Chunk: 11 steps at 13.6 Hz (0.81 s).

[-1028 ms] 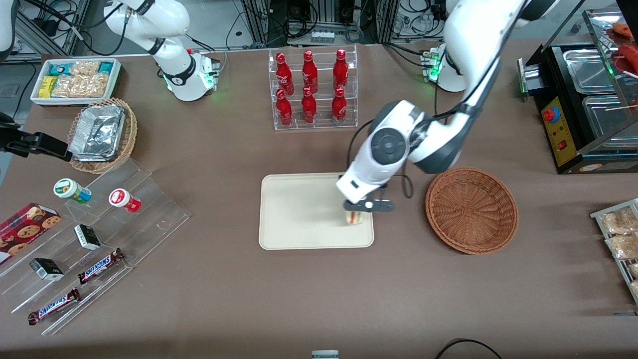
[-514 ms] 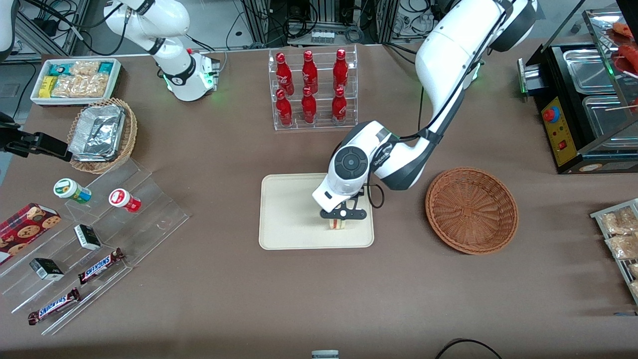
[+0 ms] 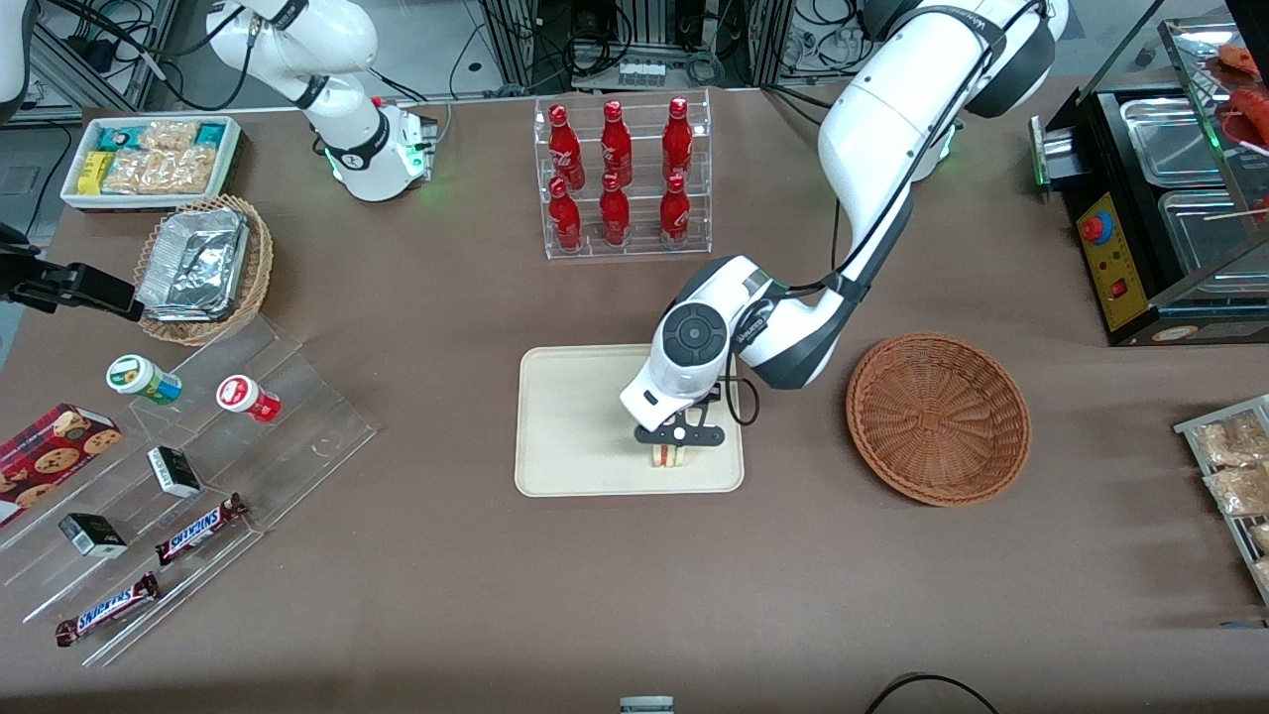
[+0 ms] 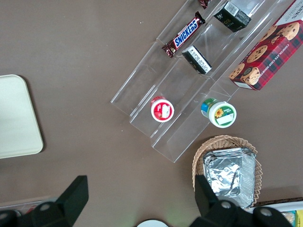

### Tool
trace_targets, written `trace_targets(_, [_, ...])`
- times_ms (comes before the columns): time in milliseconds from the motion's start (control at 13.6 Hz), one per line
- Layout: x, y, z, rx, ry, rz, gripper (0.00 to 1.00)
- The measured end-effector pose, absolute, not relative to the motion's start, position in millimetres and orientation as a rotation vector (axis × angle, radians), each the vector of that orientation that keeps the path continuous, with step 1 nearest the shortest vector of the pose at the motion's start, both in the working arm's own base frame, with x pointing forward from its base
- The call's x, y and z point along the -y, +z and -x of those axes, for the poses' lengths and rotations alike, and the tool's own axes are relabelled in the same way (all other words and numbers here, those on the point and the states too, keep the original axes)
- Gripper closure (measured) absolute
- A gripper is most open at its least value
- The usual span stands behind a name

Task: Place sandwich from basket to tray
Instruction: 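Lower the sandwich onto the white tray with the left gripper, then open the left gripper, release the sandwich and raise away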

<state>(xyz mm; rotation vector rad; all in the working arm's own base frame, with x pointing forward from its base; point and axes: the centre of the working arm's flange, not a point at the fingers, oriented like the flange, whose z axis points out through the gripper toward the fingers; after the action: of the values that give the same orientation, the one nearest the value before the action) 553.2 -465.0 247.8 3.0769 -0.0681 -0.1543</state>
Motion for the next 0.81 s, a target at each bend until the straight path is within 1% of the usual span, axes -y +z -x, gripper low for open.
trace_targets(220, [464.9,248.3,-553.6,0.072,-0.148,-3.08,0.85])
trace_targets(294, [464.8,248.4,-553.8,0.075,-0.143,-3.083,0.78])
trace_targets(367, [464.6,248.6,-554.1,0.07,-0.138,-3.086,0.68])
trace_targets(440, [464.6,249.0,-554.5,0.058,-0.134,-3.089,0.59])
trace_targets(734, [465.2,257.0,-559.2,0.034,-0.11,-3.085,0.17])
trace_targets(807, [464.1,262.4,-561.4,0.029,-0.105,-3.086,0.08])
